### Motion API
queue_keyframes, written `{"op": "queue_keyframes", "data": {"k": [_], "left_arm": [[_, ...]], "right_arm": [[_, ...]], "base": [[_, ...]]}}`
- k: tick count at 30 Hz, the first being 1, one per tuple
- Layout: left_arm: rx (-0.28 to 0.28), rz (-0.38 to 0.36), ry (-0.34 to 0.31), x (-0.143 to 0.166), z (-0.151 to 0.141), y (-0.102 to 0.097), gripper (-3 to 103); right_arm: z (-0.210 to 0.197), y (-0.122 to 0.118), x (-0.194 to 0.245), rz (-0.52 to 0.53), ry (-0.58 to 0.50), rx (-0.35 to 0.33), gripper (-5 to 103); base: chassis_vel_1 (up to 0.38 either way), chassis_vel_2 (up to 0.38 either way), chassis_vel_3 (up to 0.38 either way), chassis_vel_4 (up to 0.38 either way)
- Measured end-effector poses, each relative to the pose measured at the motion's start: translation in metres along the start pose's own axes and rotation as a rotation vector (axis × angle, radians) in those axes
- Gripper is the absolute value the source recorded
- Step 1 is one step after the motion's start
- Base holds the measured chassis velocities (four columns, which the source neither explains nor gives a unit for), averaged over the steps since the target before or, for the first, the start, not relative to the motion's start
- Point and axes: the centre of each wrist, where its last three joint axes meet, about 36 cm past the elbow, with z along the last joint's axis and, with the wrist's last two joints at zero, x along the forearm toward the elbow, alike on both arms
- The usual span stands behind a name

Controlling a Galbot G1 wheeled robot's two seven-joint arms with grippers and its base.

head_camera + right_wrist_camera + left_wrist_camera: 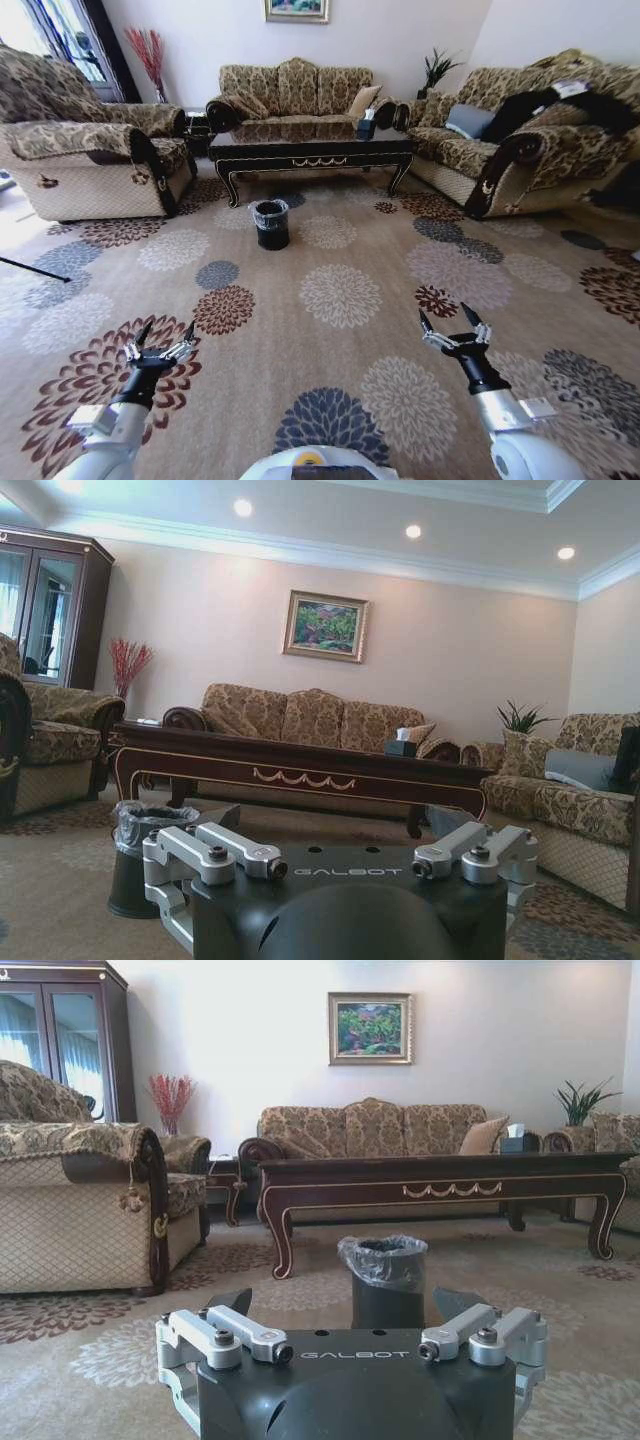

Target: Move to the front of the table and pick up the trash from the floor, then place it into the trash bin.

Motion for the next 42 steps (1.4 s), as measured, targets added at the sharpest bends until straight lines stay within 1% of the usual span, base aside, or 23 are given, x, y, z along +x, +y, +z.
{"op": "queue_keyframes", "data": {"k": [42], "left_arm": [[0.0, 0.0, 0.0, 0.0, 0.0, 0.0, 100]], "right_arm": [[0.0, 0.0, 0.0, 0.0, 0.0, 0.0, 100]], "base": [[0.0, 0.0, 0.0, 0.0]]}}
